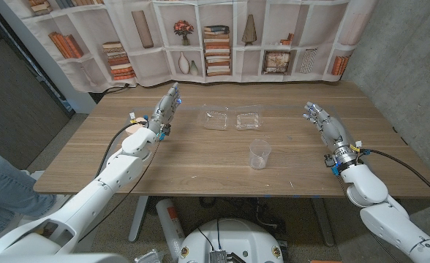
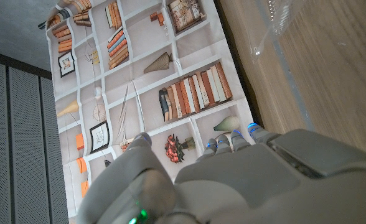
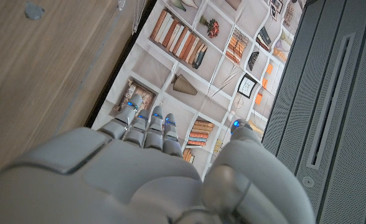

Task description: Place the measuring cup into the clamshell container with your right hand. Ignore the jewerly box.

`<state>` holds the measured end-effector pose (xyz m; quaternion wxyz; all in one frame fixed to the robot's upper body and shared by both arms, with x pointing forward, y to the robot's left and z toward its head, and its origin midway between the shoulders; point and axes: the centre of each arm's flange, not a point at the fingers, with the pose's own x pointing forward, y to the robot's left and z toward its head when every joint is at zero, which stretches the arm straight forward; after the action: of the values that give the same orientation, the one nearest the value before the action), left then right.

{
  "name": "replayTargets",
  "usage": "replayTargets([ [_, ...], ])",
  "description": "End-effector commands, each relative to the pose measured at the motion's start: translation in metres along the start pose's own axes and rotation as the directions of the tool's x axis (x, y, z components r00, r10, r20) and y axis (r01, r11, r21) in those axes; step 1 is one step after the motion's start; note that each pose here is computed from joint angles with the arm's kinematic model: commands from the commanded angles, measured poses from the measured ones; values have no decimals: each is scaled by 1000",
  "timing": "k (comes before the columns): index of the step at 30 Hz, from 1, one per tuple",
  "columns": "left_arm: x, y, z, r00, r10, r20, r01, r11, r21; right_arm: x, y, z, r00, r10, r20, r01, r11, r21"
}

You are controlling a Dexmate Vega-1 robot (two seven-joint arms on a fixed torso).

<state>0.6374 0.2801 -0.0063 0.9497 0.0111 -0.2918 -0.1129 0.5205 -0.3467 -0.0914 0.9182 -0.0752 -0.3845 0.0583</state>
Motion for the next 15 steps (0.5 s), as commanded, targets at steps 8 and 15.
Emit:
replayTargets([
  [8, 5, -1, 11, 1000, -14, 13, 14, 1000, 18, -15, 5, 10, 1000, 2, 13, -1, 997, -77],
  [15, 6, 0, 12, 1000, -13, 12, 13, 1000, 21, -19, 9, 11, 1000, 10, 22, -8, 994, -112],
])
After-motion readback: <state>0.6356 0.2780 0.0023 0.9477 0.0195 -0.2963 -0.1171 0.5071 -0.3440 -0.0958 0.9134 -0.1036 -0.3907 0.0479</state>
